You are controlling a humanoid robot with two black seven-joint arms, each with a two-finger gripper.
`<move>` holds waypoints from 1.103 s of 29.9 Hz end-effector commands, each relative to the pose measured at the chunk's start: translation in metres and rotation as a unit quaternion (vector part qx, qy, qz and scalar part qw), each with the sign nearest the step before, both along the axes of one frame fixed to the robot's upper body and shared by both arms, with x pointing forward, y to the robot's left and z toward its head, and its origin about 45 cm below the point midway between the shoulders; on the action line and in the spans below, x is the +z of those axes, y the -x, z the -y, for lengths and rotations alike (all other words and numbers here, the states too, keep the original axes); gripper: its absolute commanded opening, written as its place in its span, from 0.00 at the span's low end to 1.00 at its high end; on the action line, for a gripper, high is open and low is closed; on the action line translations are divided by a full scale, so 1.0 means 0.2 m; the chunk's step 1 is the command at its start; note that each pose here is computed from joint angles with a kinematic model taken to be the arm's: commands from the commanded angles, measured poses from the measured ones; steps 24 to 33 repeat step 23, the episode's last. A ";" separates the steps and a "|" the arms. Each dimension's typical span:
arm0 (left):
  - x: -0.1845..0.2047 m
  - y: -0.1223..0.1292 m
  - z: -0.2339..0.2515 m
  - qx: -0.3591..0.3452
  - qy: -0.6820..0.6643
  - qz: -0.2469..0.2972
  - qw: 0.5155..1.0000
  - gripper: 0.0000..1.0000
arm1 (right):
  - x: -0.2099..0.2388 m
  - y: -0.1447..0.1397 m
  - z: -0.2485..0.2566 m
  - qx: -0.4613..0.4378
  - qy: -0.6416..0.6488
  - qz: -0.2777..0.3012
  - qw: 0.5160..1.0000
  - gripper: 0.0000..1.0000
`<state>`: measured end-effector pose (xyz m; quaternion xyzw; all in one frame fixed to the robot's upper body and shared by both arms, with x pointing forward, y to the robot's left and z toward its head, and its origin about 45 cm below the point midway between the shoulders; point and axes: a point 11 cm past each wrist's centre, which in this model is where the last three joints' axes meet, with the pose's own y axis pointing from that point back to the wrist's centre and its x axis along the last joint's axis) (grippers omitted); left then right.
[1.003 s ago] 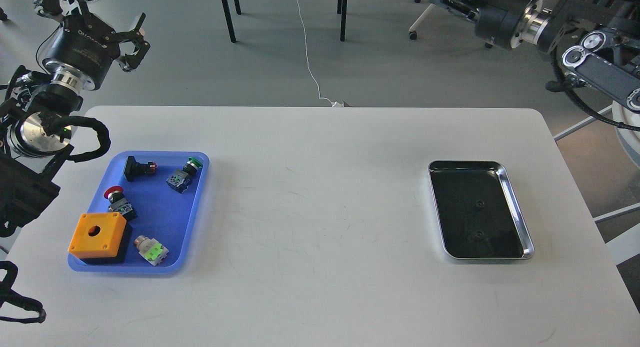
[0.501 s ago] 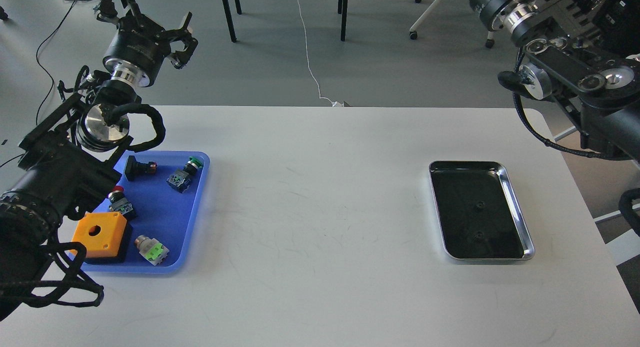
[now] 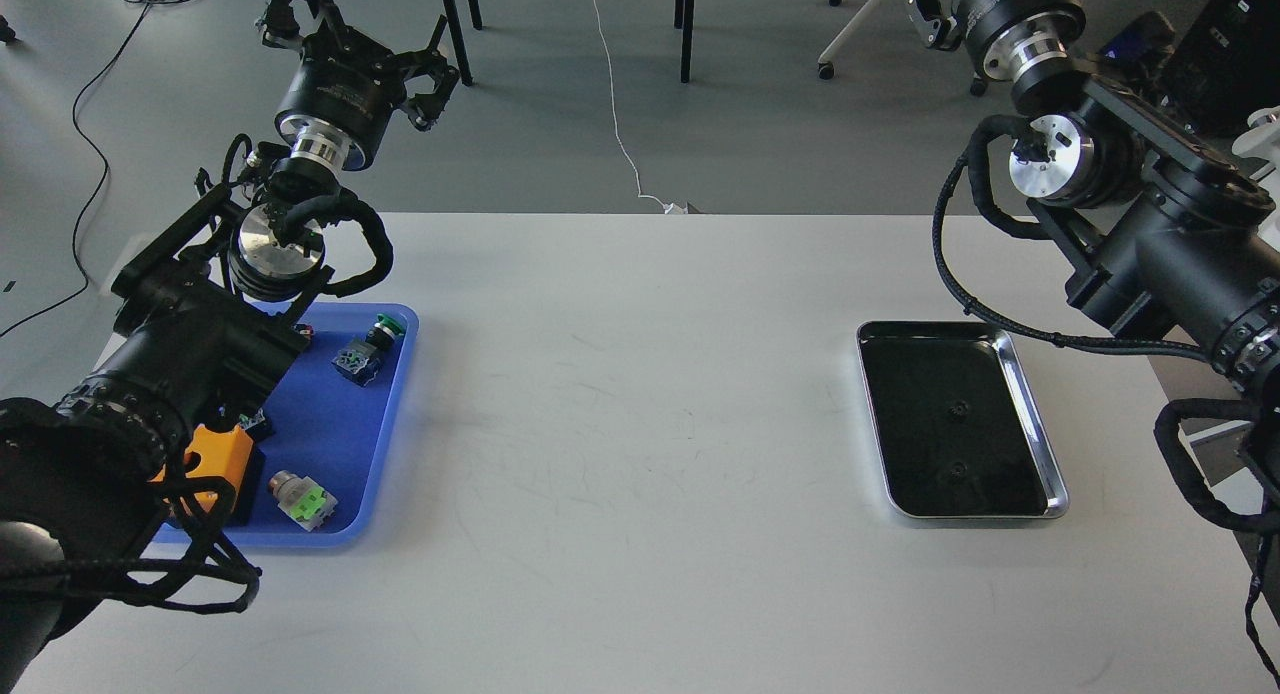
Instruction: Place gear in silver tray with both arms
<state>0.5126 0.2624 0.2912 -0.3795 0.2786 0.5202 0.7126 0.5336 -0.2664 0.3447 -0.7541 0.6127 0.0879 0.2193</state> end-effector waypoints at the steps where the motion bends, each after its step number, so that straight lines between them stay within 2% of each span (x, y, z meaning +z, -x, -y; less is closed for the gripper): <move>1: -0.01 0.01 0.00 -0.001 0.002 0.000 1.000 0.98 | -0.12 0.06 0.08 0.025 -0.086 -0.005 0.996 0.99; 4: -0.02 0.02 0.01 -0.012 0.006 0.010 1.000 0.98 | -0.22 0.11 0.11 0.039 -0.119 -0.005 0.992 0.99; 10: -0.14 0.06 -0.02 -0.009 0.011 -0.014 1.000 0.98 | -0.36 0.20 0.25 0.020 -0.199 0.003 0.980 0.99; 15: -0.21 0.09 -0.03 -0.009 0.002 -0.025 1.000 0.98 | -0.44 0.23 0.28 0.010 -0.199 -0.009 0.980 0.99; 19: -0.27 0.12 -0.07 -0.004 -0.002 -0.037 0.999 0.98 | -0.44 0.24 0.29 0.006 -0.202 -0.001 0.979 0.99; 33: -0.28 0.13 -0.05 -0.006 0.001 -0.038 0.999 0.98 | -0.43 0.26 0.27 0.017 -0.209 0.007 0.978 0.99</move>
